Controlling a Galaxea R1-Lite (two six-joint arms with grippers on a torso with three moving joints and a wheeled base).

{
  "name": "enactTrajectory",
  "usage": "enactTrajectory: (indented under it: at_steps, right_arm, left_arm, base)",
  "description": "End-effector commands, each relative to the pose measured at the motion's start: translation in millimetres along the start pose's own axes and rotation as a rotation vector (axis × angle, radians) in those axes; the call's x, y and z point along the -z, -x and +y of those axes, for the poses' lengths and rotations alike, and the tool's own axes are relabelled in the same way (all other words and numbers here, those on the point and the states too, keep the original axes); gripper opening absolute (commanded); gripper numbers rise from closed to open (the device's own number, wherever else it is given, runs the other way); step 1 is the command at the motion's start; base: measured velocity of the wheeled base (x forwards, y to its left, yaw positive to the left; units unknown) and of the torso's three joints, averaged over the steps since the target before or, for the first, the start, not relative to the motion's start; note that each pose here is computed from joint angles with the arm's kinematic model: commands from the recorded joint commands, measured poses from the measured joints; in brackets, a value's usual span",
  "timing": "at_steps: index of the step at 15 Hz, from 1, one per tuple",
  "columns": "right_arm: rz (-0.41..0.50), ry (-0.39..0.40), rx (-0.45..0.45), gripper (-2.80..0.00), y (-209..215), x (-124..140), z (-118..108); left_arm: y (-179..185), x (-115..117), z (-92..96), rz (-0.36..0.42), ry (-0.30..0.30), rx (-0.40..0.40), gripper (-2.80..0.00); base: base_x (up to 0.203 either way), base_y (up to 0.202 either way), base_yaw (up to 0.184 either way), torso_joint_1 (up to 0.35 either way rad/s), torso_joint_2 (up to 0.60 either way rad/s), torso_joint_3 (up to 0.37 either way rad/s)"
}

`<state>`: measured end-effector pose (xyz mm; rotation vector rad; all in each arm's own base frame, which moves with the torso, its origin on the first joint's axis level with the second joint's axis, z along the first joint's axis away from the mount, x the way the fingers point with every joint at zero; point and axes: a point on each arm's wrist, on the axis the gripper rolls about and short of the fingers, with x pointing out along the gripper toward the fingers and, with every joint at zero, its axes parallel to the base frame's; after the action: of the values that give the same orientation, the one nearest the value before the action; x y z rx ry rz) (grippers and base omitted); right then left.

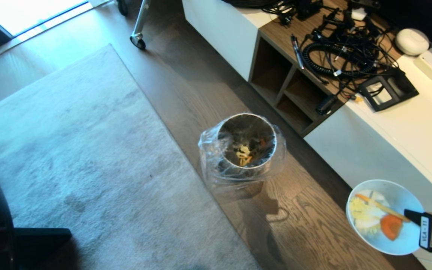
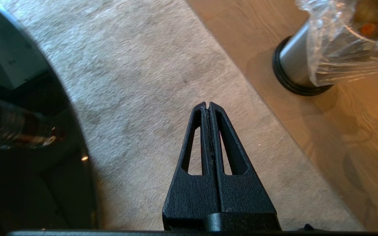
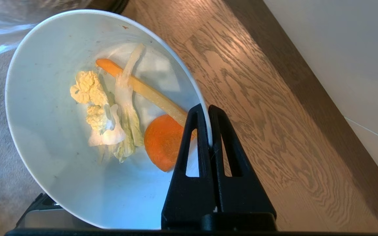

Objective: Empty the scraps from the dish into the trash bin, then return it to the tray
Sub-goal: Move the bowl over the trash can

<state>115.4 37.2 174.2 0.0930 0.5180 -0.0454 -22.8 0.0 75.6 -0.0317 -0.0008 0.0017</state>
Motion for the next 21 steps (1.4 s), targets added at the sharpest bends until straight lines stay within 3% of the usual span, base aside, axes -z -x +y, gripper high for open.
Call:
enactTrajectory:
  at_steps: [1,13,21]
  right_arm:
    - [0.002,-0.001,0.004,-2.80,-0.2,1.1,-0.3]
    - [0.004,0.002,0.003,-2.80,-2.8,-2.6,1.9]
    - [-0.030,0.010,-0.010,-2.80,-49.0,-54.4,35.0]
  left_arm:
    - [0.0,0.0,0.0,-0.001,0.001,0.000,-2.80]
    - [0.0,0.0,0.0,0.000,0.001,0.000,-2.80]
    - [0.0,0.0,0.0,-0.001,0.001,0.000,-2.80]
  base:
    - [0.001,-0.005,0.084,0.007,0.00,0.006]
    - [0.000,0.000,0.000,0.000,0.00,0.000]
    - [0.000,0.000,0.000,0.000,0.00,0.000]
